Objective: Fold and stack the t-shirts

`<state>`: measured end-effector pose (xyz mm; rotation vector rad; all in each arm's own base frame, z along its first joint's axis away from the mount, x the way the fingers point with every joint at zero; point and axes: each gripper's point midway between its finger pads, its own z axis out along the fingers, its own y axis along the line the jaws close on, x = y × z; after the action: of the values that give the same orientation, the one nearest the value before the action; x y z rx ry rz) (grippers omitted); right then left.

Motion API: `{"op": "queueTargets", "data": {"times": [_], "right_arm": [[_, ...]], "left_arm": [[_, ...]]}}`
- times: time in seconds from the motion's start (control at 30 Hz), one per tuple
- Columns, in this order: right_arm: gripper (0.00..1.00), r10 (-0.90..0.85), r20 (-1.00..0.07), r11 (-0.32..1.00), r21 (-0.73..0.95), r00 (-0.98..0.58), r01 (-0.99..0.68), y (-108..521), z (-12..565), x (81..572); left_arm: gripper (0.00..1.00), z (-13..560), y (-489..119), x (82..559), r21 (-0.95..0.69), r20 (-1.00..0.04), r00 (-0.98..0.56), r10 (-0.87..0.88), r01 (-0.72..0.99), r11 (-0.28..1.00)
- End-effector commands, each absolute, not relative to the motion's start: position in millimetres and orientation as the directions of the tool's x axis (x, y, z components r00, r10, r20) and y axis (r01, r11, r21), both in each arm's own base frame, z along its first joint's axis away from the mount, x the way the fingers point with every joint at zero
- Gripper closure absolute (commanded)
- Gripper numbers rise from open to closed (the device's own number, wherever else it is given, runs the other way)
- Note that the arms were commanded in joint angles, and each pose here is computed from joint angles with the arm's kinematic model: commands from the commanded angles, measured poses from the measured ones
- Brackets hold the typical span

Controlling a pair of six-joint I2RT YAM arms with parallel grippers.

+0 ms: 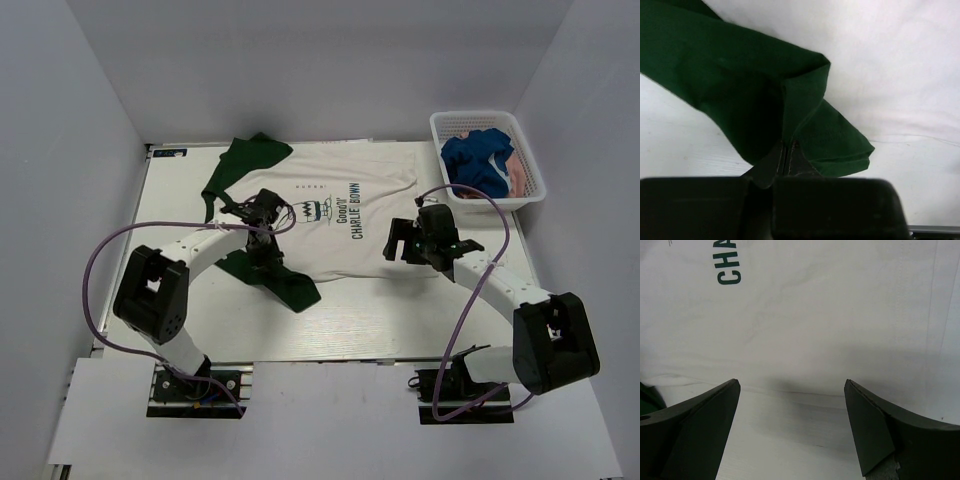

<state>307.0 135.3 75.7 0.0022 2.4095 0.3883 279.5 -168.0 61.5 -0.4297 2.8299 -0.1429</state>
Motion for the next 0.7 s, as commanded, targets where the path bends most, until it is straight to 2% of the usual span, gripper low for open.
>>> {"op": "queueTargets", "data": {"times": [0.0,0.2,0.27,0.33,0.37,0.43,0.5,0.53,0.57,0.6,0.67], "right_arm": [[0.10,0.125,-0.658,0.948,0.300,-0.742,-0.107,140,83,315],[0.10,0.112,-0.640,0.951,0.292,-0.760,-0.105,137,73,305],[0.10,0.109,-0.633,0.951,0.291,-0.766,-0.104,135,69,302],[0.10,0.107,-0.626,0.954,0.285,-0.772,-0.098,133,65,299],[0.10,0.109,-0.624,0.952,0.289,-0.774,-0.099,134,64,298],[0.10,0.115,-0.616,0.952,0.291,-0.780,-0.089,133,61,296],[0.10,0.123,-0.611,0.952,0.294,-0.782,-0.080,133,57,296],[0.10,0.124,-0.617,0.951,0.298,-0.777,-0.085,135,59,297],[0.10,0.122,-0.609,0.941,0.321,-0.784,-0.103,140,60,295],[0.10,0.123,-0.615,0.941,0.322,-0.779,-0.105,140,63,297],[0.10,0.124,-0.620,0.941,0.321,-0.775,-0.106,140,67,299]], "left_arm": [[1.00,76,-161,280,-0.106,-0.288,-0.900,-0.328,-0.310,0.945],[1.00,97,-124,201,-0.021,-0.223,-0.877,-0.426,-0.432,0.901],[1.00,88,-104,154,0.063,-0.123,-0.881,-0.457,-0.466,0.882],[1.00,91,-99,119,0.055,-0.051,-0.852,-0.522,-0.524,0.850],[1.00,84,-89,91,0.117,0.010,-0.843,-0.539,-0.534,0.838],[1.00,87,-98,76,0.058,0.058,-0.818,-0.572,-0.569,0.820],[1.00,97,-104,74,-0.049,0.051,-0.801,-0.597,-0.599,0.799],[0.84,100,-103,72,-0.063,0.046,-0.801,-0.596,-0.598,0.799],[0.78,104,-105,75,-0.087,0.037,-0.795,-0.606,-0.606,0.790],[0.56,105,-104,76,-0.093,0.023,-0.795,-0.606,-0.606,0.790],[0.35,112,-108,80,-0.120,0.022,-0.796,-0.605,-0.603,0.788]]}}
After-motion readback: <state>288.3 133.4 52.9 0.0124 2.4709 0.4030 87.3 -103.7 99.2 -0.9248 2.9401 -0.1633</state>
